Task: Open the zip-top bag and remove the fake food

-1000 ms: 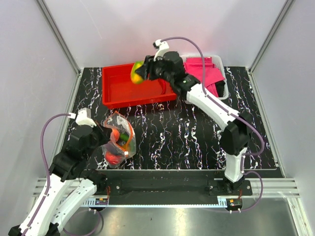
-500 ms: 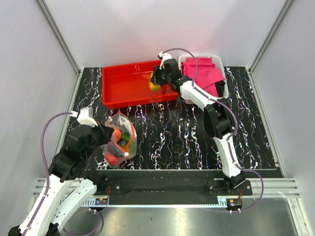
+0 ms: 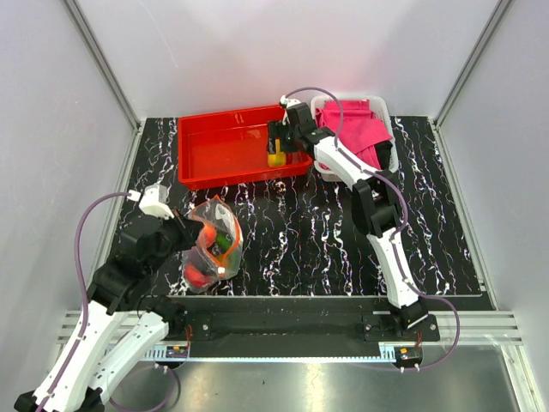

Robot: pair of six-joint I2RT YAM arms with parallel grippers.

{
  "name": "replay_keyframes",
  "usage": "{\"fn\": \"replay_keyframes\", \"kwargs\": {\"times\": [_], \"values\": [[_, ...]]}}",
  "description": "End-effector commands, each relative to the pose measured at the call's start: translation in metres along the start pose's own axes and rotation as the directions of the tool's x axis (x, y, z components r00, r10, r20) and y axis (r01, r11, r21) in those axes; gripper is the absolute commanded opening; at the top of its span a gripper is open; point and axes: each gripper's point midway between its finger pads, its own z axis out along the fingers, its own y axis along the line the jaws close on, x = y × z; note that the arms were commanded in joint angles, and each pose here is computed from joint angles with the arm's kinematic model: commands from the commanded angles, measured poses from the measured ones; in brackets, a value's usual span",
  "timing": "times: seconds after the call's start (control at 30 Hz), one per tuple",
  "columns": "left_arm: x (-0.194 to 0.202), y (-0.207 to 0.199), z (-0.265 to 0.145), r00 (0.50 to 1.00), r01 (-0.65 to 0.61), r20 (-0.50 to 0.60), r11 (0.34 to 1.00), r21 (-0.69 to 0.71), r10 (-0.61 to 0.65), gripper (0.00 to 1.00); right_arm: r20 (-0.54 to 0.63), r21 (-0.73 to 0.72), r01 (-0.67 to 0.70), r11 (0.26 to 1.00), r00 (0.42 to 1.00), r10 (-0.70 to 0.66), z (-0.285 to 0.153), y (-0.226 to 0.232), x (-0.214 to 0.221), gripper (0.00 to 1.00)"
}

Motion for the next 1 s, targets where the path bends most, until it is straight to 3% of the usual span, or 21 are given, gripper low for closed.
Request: {"fn": "replay_keyframes", "kwargs": {"times": [0.0,0.17,0.27,0.33,0.37,0.4,0.5,0.73,0.87,0.97], "values": [[-0.033,-0.016,-0.007,0.995,0.018,0.096,0.999,0.033,-0.021,0.0,0.039,0.016,0.022,1.0,0.999,-0.022,-0.048,0.01,-0.043,0.98],[-0.032,-0.016,-0.003,0.997,0.031,0.071,0.999,0.014,-0.032,0.0,-0.02,0.044,-0.021,0.999,1.0,0.022,-0.088,0.014,-0.045,0.99],[-0.033,-0.017,-0.002,0.996,0.042,0.072,0.999,0.013,-0.042,0.0,-0.093,-0.044,-0.112,0.993,0.99,0.107,-0.116,0.037,-0.027,1.0],[-0.036,-0.02,-0.002,0.996,0.047,0.077,0.999,0.022,-0.048,0.0,-0.071,-0.1,-0.155,0.983,0.986,0.148,-0.144,0.057,-0.034,0.97],[-0.036,-0.021,-0.002,0.996,0.048,0.077,0.999,0.025,-0.05,0.0,-0.118,-0.103,-0.168,0.98,0.981,0.156,-0.146,0.06,-0.011,0.96],[-0.037,-0.022,-0.003,0.996,0.05,0.078,0.998,0.029,-0.052,0.0,-0.073,-0.185,-0.156,0.97,0.987,0.144,-0.169,0.085,-0.022,0.95],[-0.038,-0.023,-0.001,0.996,0.045,0.077,0.999,0.03,-0.048,0.0,-0.08,-0.283,-0.116,0.952,0.992,0.097,-0.203,0.13,0.0,0.91],[-0.033,-0.02,0.006,0.996,0.05,0.068,0.999,0.018,-0.052,0.0,-0.149,-0.488,-0.073,0.87,0.989,-0.001,-0.252,0.215,0.064,0.71],[-0.034,-0.02,0.009,0.995,0.07,0.075,0.997,0.021,-0.071,0.0,-0.172,-0.563,-0.074,0.823,0.985,-0.029,-0.258,0.244,0.087,0.52],[-0.037,-0.024,0.008,0.994,0.075,0.08,0.997,0.034,-0.077,0.0,-0.179,-0.59,-0.062,0.805,0.982,-0.055,-0.257,0.256,0.101,0.5]]}}
